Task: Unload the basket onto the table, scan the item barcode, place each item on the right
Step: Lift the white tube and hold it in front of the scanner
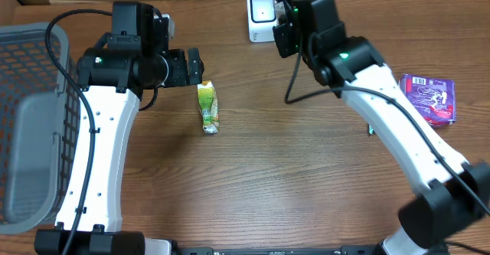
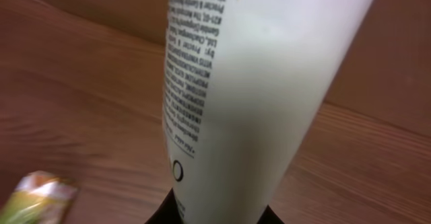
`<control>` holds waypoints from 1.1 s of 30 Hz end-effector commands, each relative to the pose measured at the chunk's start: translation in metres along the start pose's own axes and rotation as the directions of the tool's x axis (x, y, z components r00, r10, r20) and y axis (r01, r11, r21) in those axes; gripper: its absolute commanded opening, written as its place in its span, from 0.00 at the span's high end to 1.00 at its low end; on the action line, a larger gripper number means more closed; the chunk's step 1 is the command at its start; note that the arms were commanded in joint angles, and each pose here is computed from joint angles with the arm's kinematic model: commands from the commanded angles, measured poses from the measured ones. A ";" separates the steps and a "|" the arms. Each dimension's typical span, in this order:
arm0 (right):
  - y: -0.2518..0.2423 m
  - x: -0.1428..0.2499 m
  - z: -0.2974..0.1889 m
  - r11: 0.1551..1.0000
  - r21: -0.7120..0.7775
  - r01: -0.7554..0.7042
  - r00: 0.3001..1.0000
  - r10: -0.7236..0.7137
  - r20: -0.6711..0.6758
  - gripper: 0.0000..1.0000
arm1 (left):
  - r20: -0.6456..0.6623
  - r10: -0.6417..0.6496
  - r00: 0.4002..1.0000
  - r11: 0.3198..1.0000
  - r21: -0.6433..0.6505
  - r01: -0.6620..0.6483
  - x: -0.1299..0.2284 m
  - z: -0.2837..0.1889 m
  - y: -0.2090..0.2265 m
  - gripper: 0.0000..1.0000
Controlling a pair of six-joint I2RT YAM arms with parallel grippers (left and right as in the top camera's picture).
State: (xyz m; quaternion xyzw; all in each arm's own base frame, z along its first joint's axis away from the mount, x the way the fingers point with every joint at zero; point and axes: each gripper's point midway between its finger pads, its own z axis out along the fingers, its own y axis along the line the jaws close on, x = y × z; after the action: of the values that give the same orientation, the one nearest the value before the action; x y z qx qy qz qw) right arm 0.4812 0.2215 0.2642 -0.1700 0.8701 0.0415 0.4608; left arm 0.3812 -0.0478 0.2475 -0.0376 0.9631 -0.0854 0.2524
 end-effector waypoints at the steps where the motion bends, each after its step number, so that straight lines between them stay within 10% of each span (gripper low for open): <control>1: -0.028 -0.011 0.012 0.988 0.153 0.027 0.999 -0.032 0.032 0.96 | 0.003 0.006 1.000 1.000 -0.003 -0.006 -0.002 0.002 0.000 0.00; 33: -0.044 0.006 0.088 0.856 0.309 0.414 0.907 -0.418 -0.056 0.96 | 0.002 0.006 1.000 1.000 -0.003 -0.006 -0.002 0.002 0.000 0.01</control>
State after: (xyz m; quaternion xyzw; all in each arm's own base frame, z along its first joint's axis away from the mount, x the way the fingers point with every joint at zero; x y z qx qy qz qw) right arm 0.5523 0.2015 0.1850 -0.2793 0.8259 -0.1737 0.4579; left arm 0.3812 -0.0478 0.2475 -0.0376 0.9631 -0.0854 0.2524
